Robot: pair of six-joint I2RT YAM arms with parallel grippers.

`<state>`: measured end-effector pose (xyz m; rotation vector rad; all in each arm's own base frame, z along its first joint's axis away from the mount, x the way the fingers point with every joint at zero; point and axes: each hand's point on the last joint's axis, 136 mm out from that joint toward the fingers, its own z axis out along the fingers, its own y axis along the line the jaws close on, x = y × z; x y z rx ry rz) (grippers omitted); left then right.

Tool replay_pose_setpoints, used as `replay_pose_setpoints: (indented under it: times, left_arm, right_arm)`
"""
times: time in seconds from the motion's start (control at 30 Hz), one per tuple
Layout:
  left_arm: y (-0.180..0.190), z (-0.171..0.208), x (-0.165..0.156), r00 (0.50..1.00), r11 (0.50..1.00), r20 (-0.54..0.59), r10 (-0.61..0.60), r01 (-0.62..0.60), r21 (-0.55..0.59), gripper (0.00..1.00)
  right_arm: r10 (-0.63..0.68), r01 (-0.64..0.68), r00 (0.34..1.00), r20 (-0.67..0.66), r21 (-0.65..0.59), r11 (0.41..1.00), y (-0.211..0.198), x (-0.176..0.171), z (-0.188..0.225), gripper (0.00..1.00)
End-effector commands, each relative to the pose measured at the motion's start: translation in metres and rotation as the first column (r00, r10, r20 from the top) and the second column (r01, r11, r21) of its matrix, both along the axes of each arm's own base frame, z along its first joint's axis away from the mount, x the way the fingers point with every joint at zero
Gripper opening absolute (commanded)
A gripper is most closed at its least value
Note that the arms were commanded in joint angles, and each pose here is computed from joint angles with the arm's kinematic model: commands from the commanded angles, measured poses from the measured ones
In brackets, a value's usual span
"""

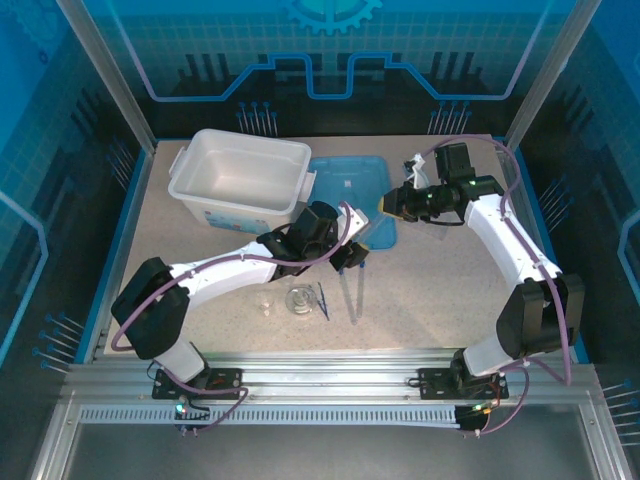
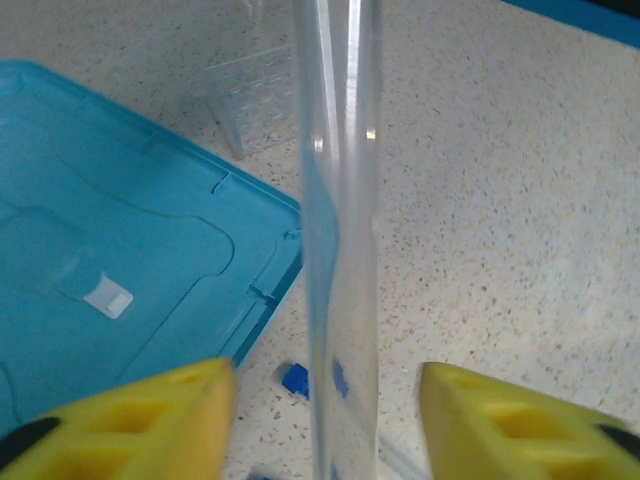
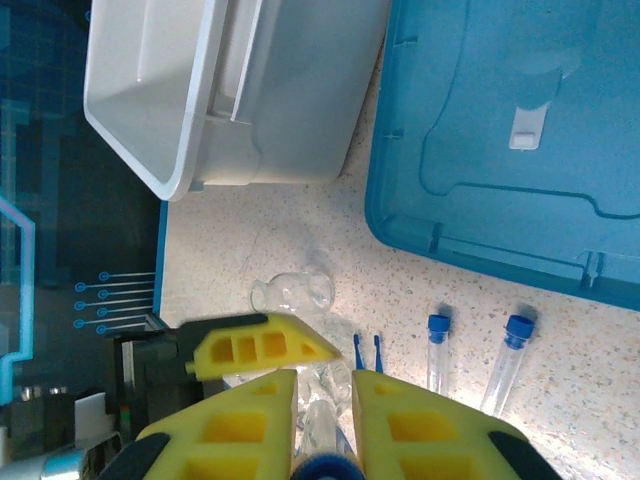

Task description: Organize the chemistry lab equipment

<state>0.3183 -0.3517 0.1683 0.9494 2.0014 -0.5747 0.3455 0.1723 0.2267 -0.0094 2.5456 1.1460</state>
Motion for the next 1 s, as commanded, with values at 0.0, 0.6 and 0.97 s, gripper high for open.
replay_pose_setpoints:
  times: [0.0, 0.6, 0.97]
  left_arm:
    - [0.003, 0.029, 0.007, 0.998, 0.997, 0.036, 0.059, -0.057, -0.053, 0.68]
    - [0.049, 0.048, 0.04, 0.922, 0.92, -0.246, 0.3, -0.348, -0.182, 0.99]
    - [0.057, 0.032, 0.036, 0.899, 0.918, -0.307, 0.313, -0.37, -0.147, 0.99]
  right_arm:
    - [-0.037, 0.038, 0.999, 0.04, -0.024, 0.999, -0.014, -0.003, 0.015, 0.05]
    - [-0.307, 0.496, 0.853, 0.421, -0.477, 0.726, -0.098, 0.053, 0.027, 0.04]
    - [-0.263, 0.657, 0.74, 0.62, -0.58, 0.482, -0.115, 0.111, 0.025, 0.06]
